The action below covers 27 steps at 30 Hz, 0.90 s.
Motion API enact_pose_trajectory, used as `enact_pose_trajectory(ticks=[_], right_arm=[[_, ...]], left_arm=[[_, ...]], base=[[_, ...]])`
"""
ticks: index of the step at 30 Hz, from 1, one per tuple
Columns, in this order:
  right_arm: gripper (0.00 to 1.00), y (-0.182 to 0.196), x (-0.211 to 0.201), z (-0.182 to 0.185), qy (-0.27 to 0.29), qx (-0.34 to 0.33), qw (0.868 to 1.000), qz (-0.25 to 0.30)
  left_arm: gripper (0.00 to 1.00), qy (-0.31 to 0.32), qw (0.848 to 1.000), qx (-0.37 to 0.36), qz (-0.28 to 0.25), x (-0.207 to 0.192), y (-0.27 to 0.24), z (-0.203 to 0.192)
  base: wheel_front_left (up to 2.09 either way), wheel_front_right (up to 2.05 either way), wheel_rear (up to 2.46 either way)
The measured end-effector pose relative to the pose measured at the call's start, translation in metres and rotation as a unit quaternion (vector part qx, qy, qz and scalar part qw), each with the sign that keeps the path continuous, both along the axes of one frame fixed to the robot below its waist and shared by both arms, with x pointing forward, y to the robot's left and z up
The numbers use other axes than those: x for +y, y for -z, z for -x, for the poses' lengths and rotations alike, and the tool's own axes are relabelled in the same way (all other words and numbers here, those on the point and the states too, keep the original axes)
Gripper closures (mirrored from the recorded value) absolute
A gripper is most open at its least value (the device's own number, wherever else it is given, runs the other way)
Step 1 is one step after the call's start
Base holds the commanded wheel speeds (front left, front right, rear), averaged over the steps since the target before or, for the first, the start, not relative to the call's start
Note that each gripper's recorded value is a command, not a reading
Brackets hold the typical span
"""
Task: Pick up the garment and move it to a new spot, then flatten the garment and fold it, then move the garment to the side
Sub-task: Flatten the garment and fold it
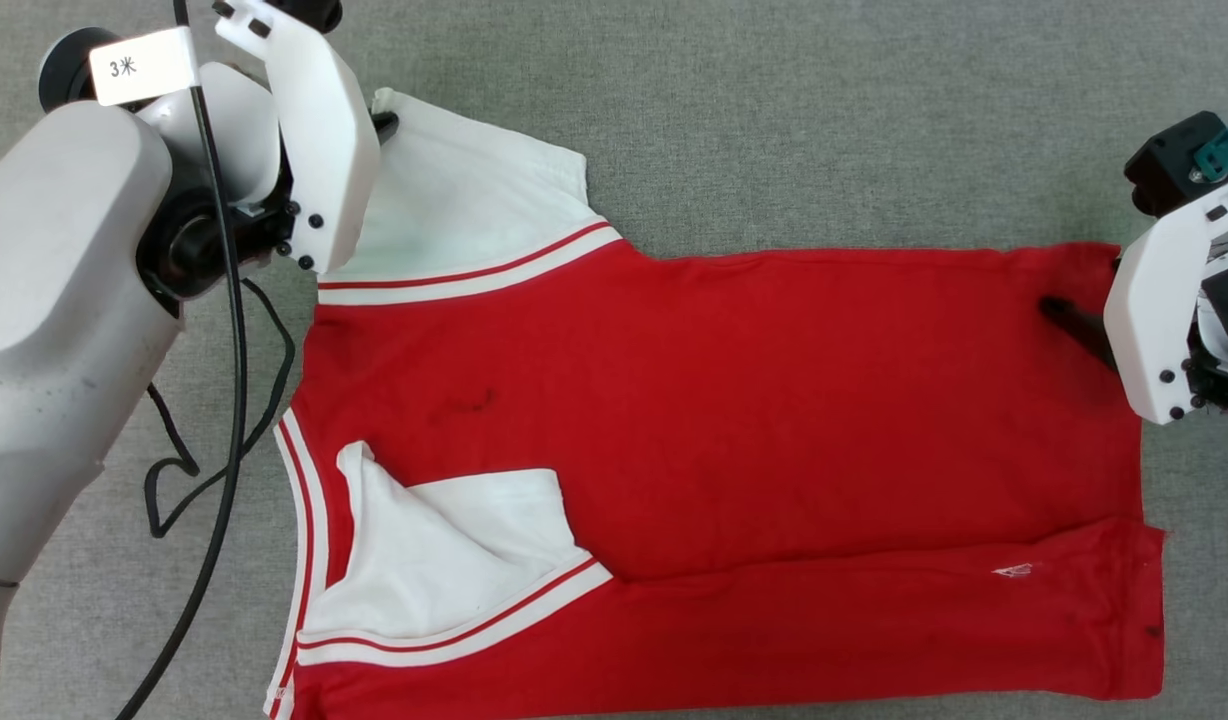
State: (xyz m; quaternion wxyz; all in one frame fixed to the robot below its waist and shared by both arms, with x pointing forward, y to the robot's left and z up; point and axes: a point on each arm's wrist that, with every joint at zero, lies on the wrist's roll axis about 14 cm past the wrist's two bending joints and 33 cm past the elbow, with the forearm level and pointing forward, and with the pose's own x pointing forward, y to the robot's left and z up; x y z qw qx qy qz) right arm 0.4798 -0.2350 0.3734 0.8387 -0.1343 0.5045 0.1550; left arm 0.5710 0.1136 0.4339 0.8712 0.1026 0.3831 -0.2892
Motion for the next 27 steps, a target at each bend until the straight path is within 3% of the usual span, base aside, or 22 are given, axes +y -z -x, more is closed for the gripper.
enact_pose_trajectory(ticks=[8, 9, 10, 17, 27], right_arm=[[0.0, 0.024, -0.001, 0.009, 0.0, 0.031, 1.0, -0.001], [0.85, 0.024, -0.001, 0.009, 0.0, 0.029, 1.0, -0.004], [1.0, 0.024, -0.001, 0.008, -0.002, 0.025, 1.0, -0.004], [1.0, 0.01, 0.007, -0.001, -0.006, -0.039, 0.999, -0.034], [1.0, -0.043, 0.007, 0.001, 0.006, -0.168, 0.983, -0.08]], left_arm=[[1.0, 0.001, 1.0, 0.001, -0.001, 0.002, 0.005, 0.0], [1.0, 0.001, 1.0, 0.001, -0.001, 0.002, 0.005, -0.001], [1.0, 0.002, 1.0, 0.0, 0.0, 0.002, 0.005, -0.001], [1.0, 0.002, 1.0, -0.022, 0.006, 0.002, -0.01, 0.001], [1.0, 0.009, 0.997, -0.076, 0.02, 0.008, -0.051, 0.035]], base=[[0.0, 0.0, 0.0], [0.0, 0.0, 0.0], [0.0, 0.0, 0.0], [0.0, 0.0, 0.0], [0.0, 0.0, 0.0]])
